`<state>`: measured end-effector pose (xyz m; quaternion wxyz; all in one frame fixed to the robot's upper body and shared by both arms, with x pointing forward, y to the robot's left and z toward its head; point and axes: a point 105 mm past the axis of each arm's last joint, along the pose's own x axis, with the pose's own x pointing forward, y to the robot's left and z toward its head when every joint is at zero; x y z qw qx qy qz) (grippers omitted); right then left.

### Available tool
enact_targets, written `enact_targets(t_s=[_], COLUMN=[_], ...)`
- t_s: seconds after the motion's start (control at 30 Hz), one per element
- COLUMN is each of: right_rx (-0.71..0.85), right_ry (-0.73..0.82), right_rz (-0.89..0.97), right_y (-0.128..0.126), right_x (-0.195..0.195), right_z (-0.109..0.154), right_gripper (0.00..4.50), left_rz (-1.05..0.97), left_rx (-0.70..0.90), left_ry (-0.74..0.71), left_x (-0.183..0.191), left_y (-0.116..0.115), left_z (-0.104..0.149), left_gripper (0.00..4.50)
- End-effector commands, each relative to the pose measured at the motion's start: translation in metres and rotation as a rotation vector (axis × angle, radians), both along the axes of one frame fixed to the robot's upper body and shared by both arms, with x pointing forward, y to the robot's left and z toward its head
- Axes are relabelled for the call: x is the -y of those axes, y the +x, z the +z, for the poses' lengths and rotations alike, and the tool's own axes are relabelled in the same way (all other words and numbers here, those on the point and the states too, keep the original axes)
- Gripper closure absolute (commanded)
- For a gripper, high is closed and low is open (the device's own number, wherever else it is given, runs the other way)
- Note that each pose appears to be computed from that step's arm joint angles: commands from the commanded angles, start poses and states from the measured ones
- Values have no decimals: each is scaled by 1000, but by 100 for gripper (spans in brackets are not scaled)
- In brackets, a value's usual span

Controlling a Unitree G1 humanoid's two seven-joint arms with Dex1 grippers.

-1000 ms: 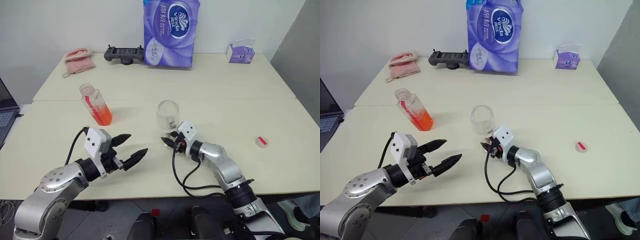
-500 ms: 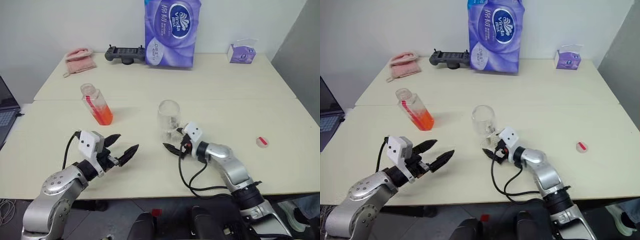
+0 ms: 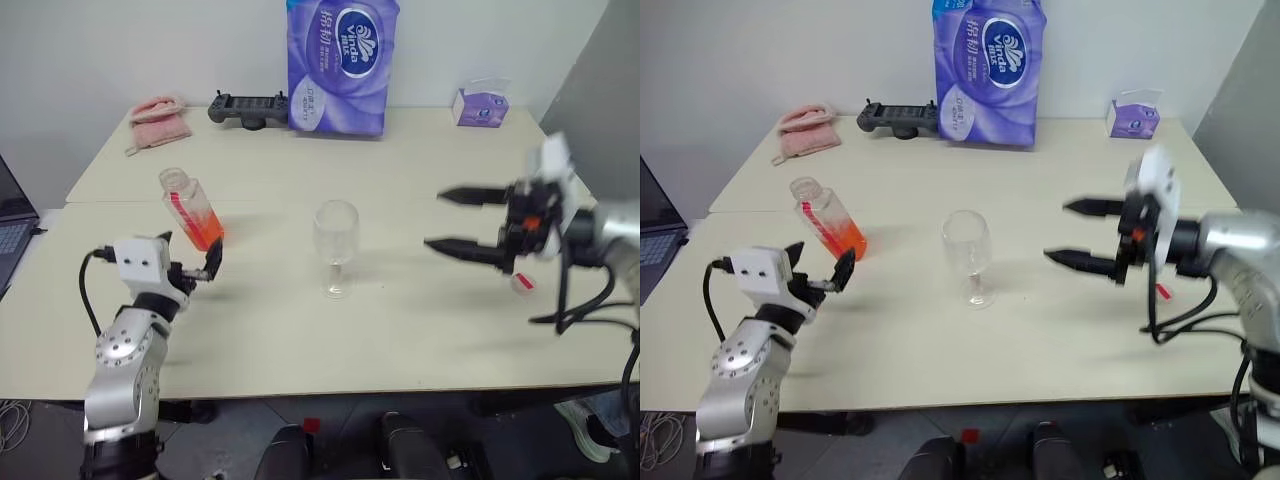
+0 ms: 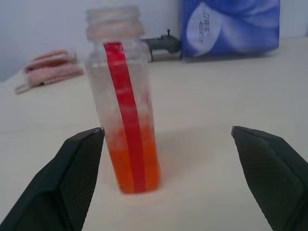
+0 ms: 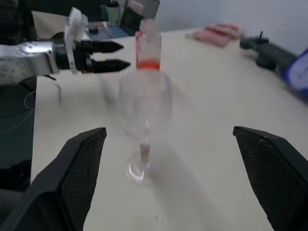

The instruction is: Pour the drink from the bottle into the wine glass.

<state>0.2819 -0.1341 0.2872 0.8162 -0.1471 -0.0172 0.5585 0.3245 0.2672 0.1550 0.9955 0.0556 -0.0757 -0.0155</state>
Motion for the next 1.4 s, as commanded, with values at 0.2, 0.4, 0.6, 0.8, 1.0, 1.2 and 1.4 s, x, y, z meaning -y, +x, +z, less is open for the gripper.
enact_targets(t_s=[0.2,0.4,0.6,0.8,1.0,1.2,1.4], right_rx=[-48,-50,-41,-38,-36,-28,59], right_ry=[-35,-51,-55,-60,-61,-61,-14], right_rz=[76,81,86,80,70,60,-38], right_y=[-3,0,1,1,2,2,11], right_x=[-13,-15,-16,-17,-17,-18,-10], right_z=[16,13,13,13,11,11,15], right_gripper=[1,1,1,1,1,0,0], left_rz=[30,-3,-24,-13,-16,-41,-83], left_rx=[70,83,86,90,90,103,136], left_ry=[31,38,58,55,53,39,57], left_x=[-13,-8,0,-2,-4,-2,3], left_y=[13,33,58,73,75,73,76], left_z=[27,36,40,43,40,38,51], left_gripper=[0,0,0,0,0,63,249])
